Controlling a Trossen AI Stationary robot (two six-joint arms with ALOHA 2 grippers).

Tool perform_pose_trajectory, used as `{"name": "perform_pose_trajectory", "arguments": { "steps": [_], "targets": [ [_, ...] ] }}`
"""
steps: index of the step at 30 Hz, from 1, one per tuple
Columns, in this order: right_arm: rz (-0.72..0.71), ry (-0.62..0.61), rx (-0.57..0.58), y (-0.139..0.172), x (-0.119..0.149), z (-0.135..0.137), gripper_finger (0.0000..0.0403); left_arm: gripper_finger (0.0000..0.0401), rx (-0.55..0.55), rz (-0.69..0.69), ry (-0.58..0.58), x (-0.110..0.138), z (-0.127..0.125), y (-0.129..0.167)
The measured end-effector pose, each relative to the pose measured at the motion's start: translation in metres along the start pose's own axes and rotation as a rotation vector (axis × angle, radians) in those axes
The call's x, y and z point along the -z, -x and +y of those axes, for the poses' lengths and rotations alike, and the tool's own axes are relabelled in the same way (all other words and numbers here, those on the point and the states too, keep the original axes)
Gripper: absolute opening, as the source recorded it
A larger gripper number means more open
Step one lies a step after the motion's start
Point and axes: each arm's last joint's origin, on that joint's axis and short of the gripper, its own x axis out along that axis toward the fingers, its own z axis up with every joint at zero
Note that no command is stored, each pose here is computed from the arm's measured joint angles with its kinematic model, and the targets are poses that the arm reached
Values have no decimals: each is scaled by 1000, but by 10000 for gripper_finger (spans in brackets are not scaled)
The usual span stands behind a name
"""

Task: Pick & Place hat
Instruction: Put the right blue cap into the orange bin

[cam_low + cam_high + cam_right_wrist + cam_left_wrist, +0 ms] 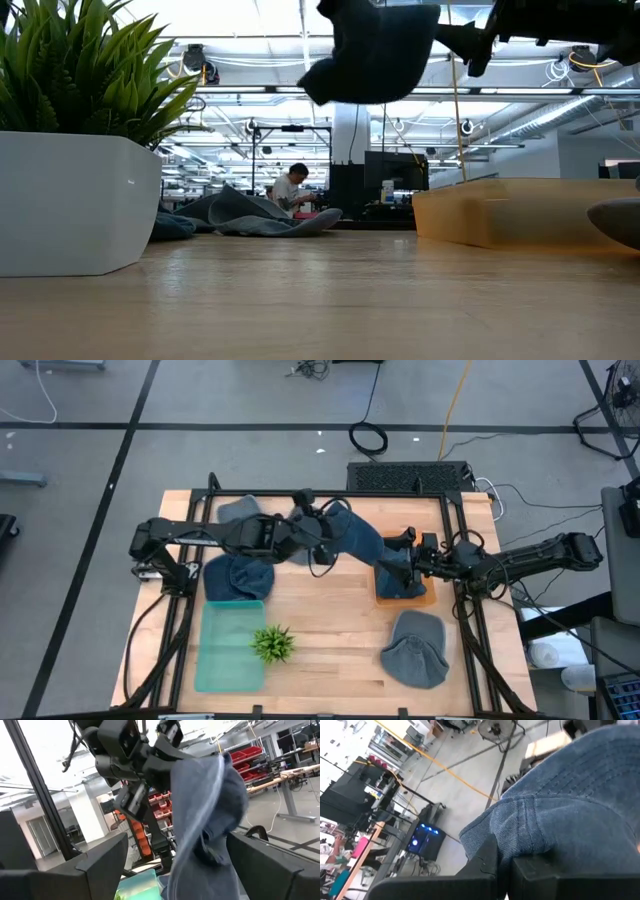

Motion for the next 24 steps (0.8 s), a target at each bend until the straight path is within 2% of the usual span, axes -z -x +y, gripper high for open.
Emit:
{"name": "perform_pose_trajectory", "arguments": {
  "steps": [7, 13, 19, 24],
  "targets": [
    [9, -13, 3, 0, 1, 0, 316, 6, 49, -16, 35, 0, -1, 0],
    [16, -15, 5, 0, 2, -1, 267, 6, 93, -8, 26, 1, -11, -6],
    [19, -51, 11, 0, 2, -1, 184, 6, 81, 5, 12, 2, -16, -12],
    [20, -63, 15, 0, 2, -2, 72, 10, 78, -1, 17, 1, -15, -12]
  ]
}}
